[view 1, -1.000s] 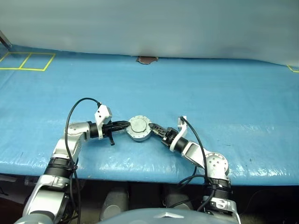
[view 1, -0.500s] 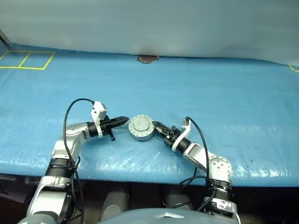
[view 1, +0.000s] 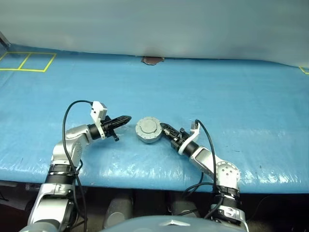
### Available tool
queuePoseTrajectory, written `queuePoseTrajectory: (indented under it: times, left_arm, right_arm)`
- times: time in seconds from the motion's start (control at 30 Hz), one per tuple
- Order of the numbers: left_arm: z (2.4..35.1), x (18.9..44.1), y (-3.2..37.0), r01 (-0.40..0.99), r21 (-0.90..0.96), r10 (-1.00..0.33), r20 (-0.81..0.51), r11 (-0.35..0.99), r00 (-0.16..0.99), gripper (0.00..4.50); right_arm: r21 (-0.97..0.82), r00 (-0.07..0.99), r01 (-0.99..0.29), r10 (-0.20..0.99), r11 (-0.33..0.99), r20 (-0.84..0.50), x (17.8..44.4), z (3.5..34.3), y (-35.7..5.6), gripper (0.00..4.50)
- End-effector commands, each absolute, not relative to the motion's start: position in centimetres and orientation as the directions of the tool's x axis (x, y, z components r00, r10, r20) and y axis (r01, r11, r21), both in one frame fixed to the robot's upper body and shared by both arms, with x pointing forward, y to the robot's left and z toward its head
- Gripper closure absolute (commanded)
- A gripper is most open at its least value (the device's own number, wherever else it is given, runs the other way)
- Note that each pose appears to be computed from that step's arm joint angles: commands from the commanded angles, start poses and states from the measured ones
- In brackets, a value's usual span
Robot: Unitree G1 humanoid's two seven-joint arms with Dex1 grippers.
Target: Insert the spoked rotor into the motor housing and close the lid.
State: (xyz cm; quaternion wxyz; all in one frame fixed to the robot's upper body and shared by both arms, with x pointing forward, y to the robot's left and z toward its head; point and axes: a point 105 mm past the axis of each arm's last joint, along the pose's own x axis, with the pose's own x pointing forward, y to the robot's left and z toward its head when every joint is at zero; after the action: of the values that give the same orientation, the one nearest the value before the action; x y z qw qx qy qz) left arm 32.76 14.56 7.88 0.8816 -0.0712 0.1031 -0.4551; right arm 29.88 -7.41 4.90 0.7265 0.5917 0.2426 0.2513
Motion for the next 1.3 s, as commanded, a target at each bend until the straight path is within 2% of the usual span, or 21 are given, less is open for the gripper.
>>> queuePoseTrajectory:
  times: [0.03,0.13,0.3,0.4,0.9,1.23,1.3]
  left_arm:
    - [9.2,32.7,14.2,0.806,-0.188,-0.826,-0.079,0.561,0.557,4.5]
    - [9.3,32.7,14.1,0.807,-0.182,-0.827,-0.08,0.562,0.557,4.5]
    - [9.3,32.7,14.1,0.807,-0.179,-0.826,-0.083,0.562,0.557,4.5]
    - [9.3,32.7,14.2,0.805,-0.182,-0.824,-0.081,0.565,0.56,4.5]
    - [10.0,33.0,14.0,0.77,-0.271,-0.801,-0.007,0.578,0.599,4.5]
    - [10.5,32.9,14.9,0.737,-0.354,-0.78,0.034,0.575,0.625,4.5]
    - [10.6,33.0,15.0,0.733,-0.371,-0.776,0.047,0.571,0.629,4.12]
  right_arm:
    - [0.971,0.737,-0.104,0.672,0.214,-0.069,29.5,4.8,-6.4,3.21]
    - [0.971,0.736,-0.099,0.673,0.217,-0.075,29.5,4.6,-6.3,3.21]
    - [0.99,0.781,-0.123,0.623,0.068,0.054,30.1,6.3,-7.1,3.21]
    - [0.99,0.79,-0.135,0.607,0.035,0.086,30.2,6.8,-7.3,3.21]
    - [0.982,0.794,-0.187,0.586,-0.018,0.162,30.7,8.9,-7.3,3.21]
    - [0.962,0.812,-0.271,0.53,-0.028,0.244,32.1,12.4,-8.3,3.21]
    - [0.959,0.812,-0.283,0.525,-0.03,0.256,32.2,12.9,-8.4,3.21]
